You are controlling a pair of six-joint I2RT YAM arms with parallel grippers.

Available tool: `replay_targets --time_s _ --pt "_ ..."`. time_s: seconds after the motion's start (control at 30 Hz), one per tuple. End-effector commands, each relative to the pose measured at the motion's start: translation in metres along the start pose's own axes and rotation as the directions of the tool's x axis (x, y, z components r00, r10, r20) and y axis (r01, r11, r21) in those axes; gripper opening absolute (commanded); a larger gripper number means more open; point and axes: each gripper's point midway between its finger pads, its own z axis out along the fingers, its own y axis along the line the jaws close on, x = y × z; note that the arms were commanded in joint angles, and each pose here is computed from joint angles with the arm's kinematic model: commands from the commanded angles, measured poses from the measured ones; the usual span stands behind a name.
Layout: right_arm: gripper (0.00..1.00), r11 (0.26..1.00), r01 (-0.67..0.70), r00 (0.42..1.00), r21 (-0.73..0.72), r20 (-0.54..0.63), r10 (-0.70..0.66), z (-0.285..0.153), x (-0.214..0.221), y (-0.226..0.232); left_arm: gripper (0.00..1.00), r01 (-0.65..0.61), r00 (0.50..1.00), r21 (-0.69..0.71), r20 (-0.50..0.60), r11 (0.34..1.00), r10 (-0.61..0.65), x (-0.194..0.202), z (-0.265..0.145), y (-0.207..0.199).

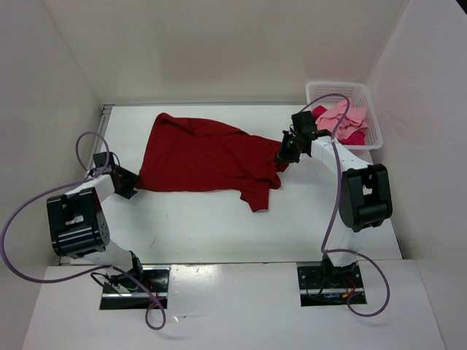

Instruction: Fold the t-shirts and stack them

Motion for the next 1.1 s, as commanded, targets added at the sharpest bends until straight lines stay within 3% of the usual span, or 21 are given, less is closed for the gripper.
replay_targets --time_s 0.0,0.27,0.37,0.5,0.67,0.8,0.97,1.07 --pt "0.03 1.0 0.009 0.998 -0.019 0.062 -0.008 -0.009 -0.018 0.008 0.49 0.001 1.0 -0.006 0.002 1.0 -0.001 0.0 0.007 0.006" --pt "0.03 1.0 0.001 0.998 -0.006 0.062 -0.001 -0.009 -0.02 -0.001 0.15 0.014 0.999 -0.006 -0.046 1.0 -0.014 0.005 0.023 0.003" --pt "0.03 1.0 -0.002 0.999 0.001 0.048 0.002 -0.012 -0.016 -0.003 0.1 -0.019 1.0 0.039 -0.019 0.999 0.02 -0.009 0.01 -0.016" --pt "0.0 0.996 0.046 0.998 -0.072 0.055 -0.042 -0.053 -0.025 0.024 0.06 -0.084 0.994 0.123 0.08 0.989 0.075 -0.042 -0.026 -0.056" --pt "0.0 0.969 0.171 0.971 -0.178 0.199 -0.135 -0.156 -0.052 0.087 0.05 -0.073 0.992 0.124 0.112 0.99 0.059 -0.059 -0.025 -0.06" --pt "0.0 0.958 0.192 0.963 -0.215 0.228 -0.142 -0.19 -0.044 0.095 0.05 -0.087 0.988 0.13 0.138 0.988 0.069 -0.069 -0.027 -0.068" --pt "0.0 0.979 0.093 0.985 -0.181 0.161 -0.064 -0.156 -0.024 0.055 0.05 -0.081 0.984 0.114 0.164 0.99 0.062 -0.084 -0.021 -0.067" --pt "0.0 0.978 0.063 0.985 -0.199 0.17 -0.029 -0.121 -0.039 0.051 0.05 -0.075 0.986 0.128 0.157 0.989 0.054 -0.088 -0.011 -0.074"
